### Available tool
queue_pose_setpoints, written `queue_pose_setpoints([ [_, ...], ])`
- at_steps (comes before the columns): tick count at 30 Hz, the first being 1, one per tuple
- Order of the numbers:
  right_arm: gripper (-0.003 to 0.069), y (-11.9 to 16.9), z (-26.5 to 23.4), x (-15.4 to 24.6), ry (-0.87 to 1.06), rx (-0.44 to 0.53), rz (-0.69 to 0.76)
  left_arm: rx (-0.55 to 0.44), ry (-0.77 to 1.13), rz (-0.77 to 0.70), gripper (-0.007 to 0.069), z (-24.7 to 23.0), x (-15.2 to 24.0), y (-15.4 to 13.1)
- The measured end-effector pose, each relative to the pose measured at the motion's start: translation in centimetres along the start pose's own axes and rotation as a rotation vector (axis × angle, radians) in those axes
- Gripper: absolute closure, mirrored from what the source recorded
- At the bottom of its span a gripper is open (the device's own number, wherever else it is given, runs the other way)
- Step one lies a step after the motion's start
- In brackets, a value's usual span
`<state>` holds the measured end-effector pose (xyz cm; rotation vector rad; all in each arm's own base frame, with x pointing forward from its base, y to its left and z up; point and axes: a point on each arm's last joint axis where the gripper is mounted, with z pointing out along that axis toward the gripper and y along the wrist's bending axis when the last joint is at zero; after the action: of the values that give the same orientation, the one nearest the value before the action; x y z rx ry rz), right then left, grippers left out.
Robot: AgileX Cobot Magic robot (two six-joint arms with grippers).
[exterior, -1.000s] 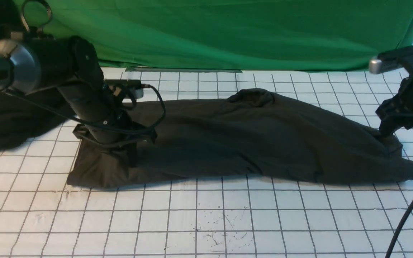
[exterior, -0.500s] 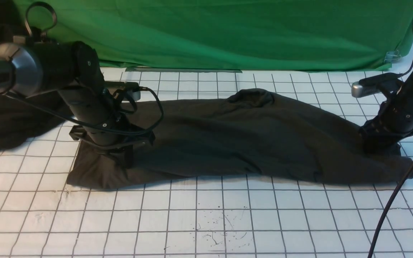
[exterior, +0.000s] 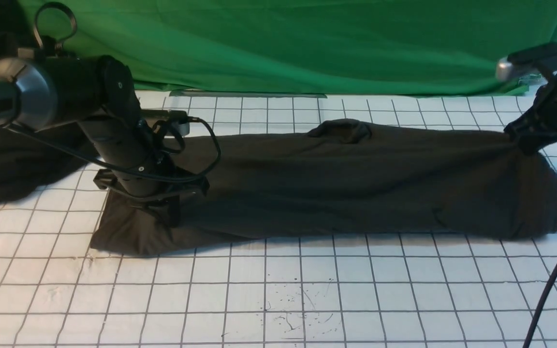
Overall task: Fold a long-sleeved shirt over a white checkered tablecloth.
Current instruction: 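Pull the folded dark garment lengthwise by its ends to straighten it flat on the table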
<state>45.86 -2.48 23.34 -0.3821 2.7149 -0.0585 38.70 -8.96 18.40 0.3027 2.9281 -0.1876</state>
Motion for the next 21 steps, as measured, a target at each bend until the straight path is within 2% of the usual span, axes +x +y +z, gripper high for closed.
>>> queue_pose_setpoints([
  [5,0.0644,-0.6,1.7,0.0,0.027,-0.004,0.01,0.0,0.0,0.0,0.0624,0.0,0.0,0.0],
  [7,0.062,-0.6,3.1,0.2,0.042,-0.007,0.013,0.0,0.0,0.004,0.0624,0.0,0.0,0.0],
  [9,0.0548,-0.7,4.0,0.3,0.039,-0.001,0.041,-0.001,-0.002,0.005,0.0624,-0.1,0.0,0.0],
  [12,0.0339,-0.9,3.5,-0.1,0.039,0.011,0.105,-0.02,-0.011,-0.005,0.0624,-0.9,0.1,0.1],
  [14,0.0251,-0.9,2.8,-0.3,0.043,0.012,0.119,-0.033,-0.02,0.002,0.0624,-1.6,0.1,0.1],
  [15,0.0154,-1.1,0.9,-0.8,0.056,0.01,0.147,-0.049,-0.059,0.002,0.0624,-3.4,0.2,0.3],
  [18,0.0111,-1.1,-2.4,-1.4,0.058,0.009,0.189,-0.079,-0.128,-0.019,0.0624,-6.8,0.6,0.8],
  [21,0.0144,-0.8,-7.3,-1.9,-0.024,0.011,0.235,-0.084,-0.192,-0.103,0.0624,-10.3,1.4,2.1],
])
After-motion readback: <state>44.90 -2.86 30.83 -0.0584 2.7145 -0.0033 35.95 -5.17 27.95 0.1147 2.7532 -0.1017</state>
